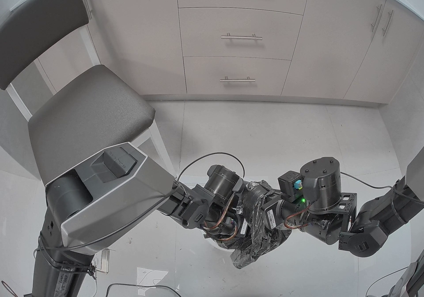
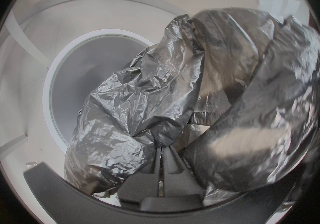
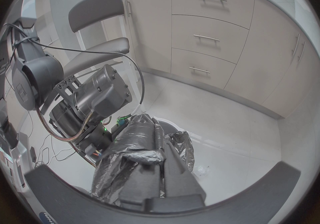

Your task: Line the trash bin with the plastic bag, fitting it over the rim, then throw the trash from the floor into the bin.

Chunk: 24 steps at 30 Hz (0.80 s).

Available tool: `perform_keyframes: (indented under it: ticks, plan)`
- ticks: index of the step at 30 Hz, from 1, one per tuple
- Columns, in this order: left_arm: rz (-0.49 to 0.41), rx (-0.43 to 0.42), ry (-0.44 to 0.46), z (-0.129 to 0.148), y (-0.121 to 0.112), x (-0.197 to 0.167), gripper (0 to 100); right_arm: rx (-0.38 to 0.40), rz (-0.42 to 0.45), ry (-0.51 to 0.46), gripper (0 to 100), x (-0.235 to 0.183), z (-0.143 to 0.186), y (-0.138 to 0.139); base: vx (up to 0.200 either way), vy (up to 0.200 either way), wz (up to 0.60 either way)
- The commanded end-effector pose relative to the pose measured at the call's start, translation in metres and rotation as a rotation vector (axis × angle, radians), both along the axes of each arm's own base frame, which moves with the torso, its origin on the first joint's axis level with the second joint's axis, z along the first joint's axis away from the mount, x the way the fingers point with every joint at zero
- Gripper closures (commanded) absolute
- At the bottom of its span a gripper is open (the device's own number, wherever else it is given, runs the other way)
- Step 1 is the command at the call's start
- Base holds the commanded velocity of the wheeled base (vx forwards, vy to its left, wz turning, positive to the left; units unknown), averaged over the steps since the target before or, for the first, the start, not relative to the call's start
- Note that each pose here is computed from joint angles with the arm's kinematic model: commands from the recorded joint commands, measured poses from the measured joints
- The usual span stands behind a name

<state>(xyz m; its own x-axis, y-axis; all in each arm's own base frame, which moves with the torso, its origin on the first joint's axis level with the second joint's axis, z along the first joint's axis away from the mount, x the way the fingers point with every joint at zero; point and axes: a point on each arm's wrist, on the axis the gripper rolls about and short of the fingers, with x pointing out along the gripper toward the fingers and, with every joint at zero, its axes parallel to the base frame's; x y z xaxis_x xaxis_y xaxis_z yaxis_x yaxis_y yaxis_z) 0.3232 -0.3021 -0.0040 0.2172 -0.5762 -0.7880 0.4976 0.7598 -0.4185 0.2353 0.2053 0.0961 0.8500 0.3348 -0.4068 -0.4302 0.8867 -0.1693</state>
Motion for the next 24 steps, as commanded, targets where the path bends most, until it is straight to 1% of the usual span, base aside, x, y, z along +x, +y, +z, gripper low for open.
perform_keyframes:
  ticks: [1,4,8,10,15,16,19,24]
  plan:
    - [0.009,-0.005,0.006,0.002,0.003,0.000,100,-0.001,0.002,0.001,100,0.000,-0.001,0.001,0.000,0.000,0.00]
    - [0.038,-0.018,0.009,0.010,0.013,0.002,100,0.002,0.000,-0.002,100,0.000,0.001,0.000,0.000,0.000,0.00]
    - [0.067,-0.048,0.006,0.018,0.016,-0.002,100,0.000,-0.001,-0.002,100,0.000,0.001,0.000,0.000,0.000,0.00]
    - [0.108,-0.077,0.012,0.019,0.016,-0.002,100,0.001,-0.001,-0.003,100,0.000,0.001,0.000,0.000,0.000,0.00]
    - [0.125,-0.089,0.018,0.021,0.018,-0.003,100,0.005,-0.002,-0.005,100,0.000,0.002,0.000,0.000,0.000,0.00]
    - [0.126,-0.091,0.017,0.023,0.018,-0.003,0,0.006,-0.003,-0.006,100,0.000,0.002,0.000,0.000,0.000,0.00]
    - [0.121,-0.090,0.015,0.024,0.017,-0.006,0,0.004,-0.005,-0.005,100,0.001,0.002,0.000,0.000,0.000,0.00]
    - [0.107,-0.102,0.012,0.037,0.024,-0.015,0,0.006,-0.008,-0.009,100,0.001,0.003,0.000,0.000,0.000,0.00]
